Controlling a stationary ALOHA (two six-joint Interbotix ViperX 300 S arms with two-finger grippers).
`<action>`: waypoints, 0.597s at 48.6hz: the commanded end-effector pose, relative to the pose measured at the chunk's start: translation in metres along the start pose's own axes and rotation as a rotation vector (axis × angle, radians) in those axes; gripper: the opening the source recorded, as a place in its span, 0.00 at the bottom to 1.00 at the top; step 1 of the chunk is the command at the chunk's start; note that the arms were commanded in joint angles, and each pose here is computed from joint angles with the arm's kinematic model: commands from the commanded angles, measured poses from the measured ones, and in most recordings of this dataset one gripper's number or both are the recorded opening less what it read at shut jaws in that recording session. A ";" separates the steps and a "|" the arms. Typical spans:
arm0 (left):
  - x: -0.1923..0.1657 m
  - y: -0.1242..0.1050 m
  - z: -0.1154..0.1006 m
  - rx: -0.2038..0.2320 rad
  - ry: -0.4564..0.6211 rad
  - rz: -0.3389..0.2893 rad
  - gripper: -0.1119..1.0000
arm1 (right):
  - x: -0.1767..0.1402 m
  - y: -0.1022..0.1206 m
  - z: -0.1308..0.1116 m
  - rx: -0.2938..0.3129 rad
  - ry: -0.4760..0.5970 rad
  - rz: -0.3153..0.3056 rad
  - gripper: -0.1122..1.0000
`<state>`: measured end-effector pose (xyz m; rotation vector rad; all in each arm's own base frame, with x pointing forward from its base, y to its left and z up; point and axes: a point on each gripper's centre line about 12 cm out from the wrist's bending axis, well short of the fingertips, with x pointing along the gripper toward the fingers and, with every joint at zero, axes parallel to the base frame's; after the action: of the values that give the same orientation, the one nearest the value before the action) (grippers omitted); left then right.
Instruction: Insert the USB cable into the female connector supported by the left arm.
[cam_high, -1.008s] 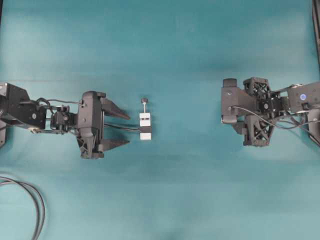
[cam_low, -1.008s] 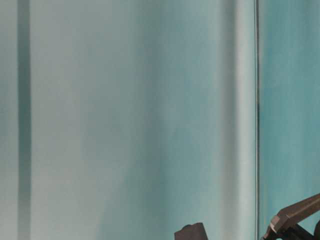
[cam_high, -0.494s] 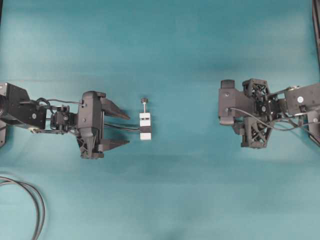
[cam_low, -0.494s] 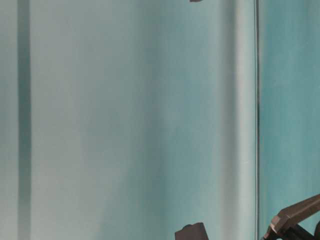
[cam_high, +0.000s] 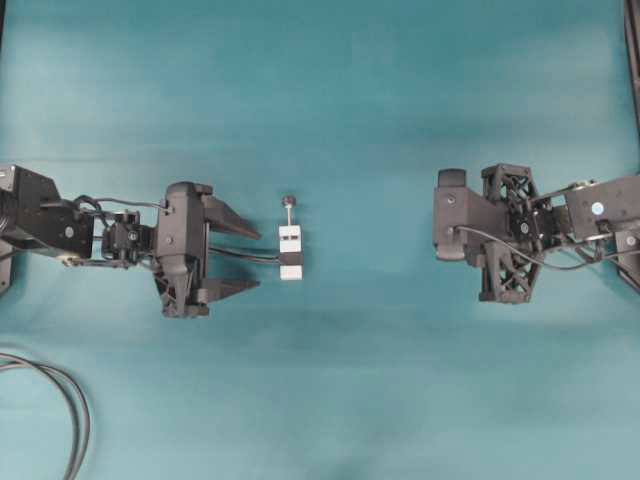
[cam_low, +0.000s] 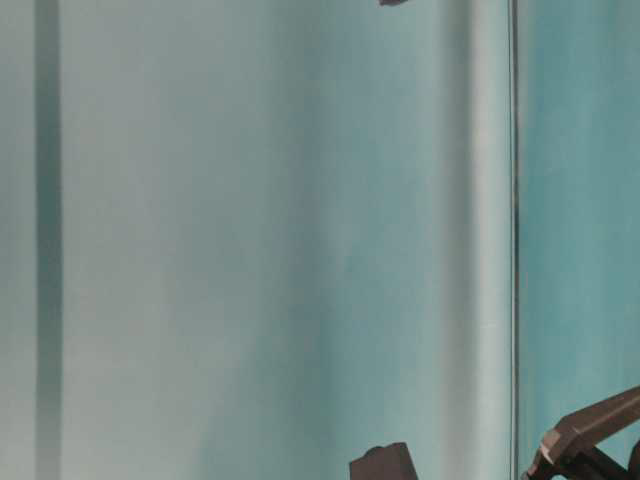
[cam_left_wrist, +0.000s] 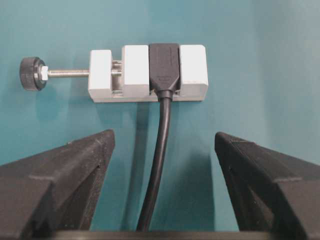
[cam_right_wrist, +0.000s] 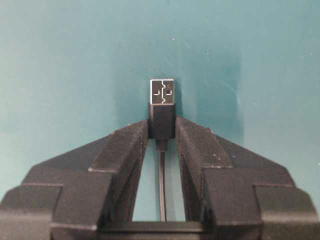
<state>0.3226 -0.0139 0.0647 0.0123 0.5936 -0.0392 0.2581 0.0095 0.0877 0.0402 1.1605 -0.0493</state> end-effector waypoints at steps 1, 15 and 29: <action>0.001 -0.001 0.009 -0.009 -0.029 -0.002 0.90 | 0.002 0.005 0.003 -0.012 -0.003 0.009 0.35; 0.001 -0.001 0.010 -0.010 -0.031 -0.001 0.90 | -0.001 0.006 0.012 -0.022 -0.011 0.007 0.35; 0.001 -0.001 0.010 -0.009 -0.034 -0.002 0.90 | -0.016 0.004 0.050 -0.130 -0.030 -0.047 0.27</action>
<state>0.3241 -0.0140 0.0655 0.0122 0.5905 -0.0392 0.2835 0.0128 0.1069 -0.0716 1.1801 -0.0158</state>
